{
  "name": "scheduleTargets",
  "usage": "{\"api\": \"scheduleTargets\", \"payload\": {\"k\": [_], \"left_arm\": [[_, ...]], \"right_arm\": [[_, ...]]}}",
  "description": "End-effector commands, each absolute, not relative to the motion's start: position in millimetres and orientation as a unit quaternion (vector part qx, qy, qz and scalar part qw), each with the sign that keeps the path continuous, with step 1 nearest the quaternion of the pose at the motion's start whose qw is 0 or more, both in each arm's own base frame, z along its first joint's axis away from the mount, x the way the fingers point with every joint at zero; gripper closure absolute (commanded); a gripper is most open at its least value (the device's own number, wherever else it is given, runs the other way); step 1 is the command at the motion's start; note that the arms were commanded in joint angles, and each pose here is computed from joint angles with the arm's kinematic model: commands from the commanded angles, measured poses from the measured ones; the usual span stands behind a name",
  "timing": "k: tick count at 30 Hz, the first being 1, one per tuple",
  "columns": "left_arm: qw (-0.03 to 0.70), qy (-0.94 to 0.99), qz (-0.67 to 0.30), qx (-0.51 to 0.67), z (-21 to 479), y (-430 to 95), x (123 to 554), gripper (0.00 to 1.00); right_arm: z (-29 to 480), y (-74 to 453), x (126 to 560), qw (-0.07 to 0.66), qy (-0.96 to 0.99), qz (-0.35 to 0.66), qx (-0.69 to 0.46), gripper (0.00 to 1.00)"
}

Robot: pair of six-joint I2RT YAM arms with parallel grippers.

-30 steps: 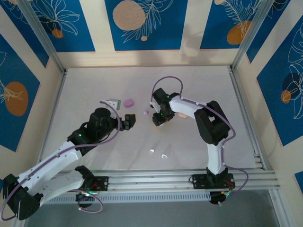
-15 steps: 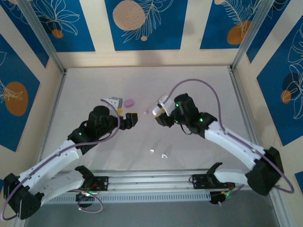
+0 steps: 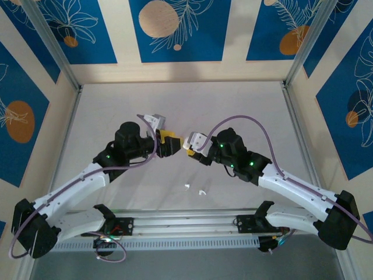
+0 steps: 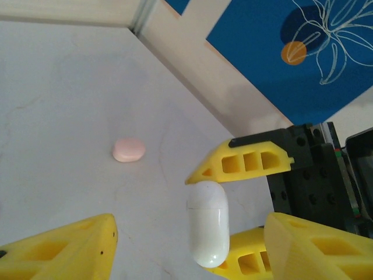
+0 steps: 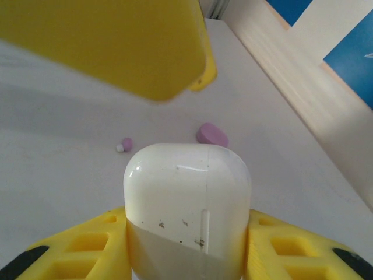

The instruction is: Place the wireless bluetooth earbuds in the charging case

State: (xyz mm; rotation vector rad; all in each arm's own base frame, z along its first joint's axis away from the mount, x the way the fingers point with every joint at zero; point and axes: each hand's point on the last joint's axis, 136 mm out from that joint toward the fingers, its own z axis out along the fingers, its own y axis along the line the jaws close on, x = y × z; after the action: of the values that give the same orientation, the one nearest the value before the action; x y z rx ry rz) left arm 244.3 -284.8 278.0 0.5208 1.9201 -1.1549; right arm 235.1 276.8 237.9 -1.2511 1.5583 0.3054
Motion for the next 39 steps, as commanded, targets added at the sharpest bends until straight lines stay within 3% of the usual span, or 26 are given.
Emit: {"api": "scheduleTargets", "payload": {"k": [1, 9, 14, 24, 27, 31, 39], "left_arm": [[0.402, 0.736, -0.492, 0.231, 296.9, -295.0, 237.9, 0.35], [0.377, 0.736, -0.501, 0.253, 290.0, -307.3, 233.4, 0.42], [0.355, 0.744, -0.502, 0.262, 282.1, -314.6, 232.6, 0.55], [0.331, 0.756, -0.494, 0.275, 270.6, -324.7, 230.2, 0.58], [0.334, 0.760, -0.486, 0.274, 268.8, -322.8, 230.8, 0.68], [0.349, 0.757, -0.481, 0.271, 272.4, -319.0, 231.9, 0.84], [0.389, 0.694, -0.539, 0.278, 302.1, -318.1, 217.1, 0.88]], "right_arm": [[262.1, 283.2, 238.6, 0.564, 0.626, 0.120, -0.526, 0.61], [262.0, 286.2, 234.8, 0.560, 0.617, 0.121, -0.540, 0.60], [265.4, 288.5, 232.9, 0.563, 0.611, 0.124, -0.543, 0.60], [270.8, 291.4, 233.1, 0.570, 0.606, 0.120, -0.542, 0.59], [270.9, 291.0, 233.5, 0.571, 0.604, 0.113, -0.544, 0.59], [268.3, 287.5, 235.2, 0.570, 0.607, 0.096, -0.546, 0.54], [265.5, 283.8, 219.8, 0.609, 0.543, 0.090, -0.571, 0.42]]}}
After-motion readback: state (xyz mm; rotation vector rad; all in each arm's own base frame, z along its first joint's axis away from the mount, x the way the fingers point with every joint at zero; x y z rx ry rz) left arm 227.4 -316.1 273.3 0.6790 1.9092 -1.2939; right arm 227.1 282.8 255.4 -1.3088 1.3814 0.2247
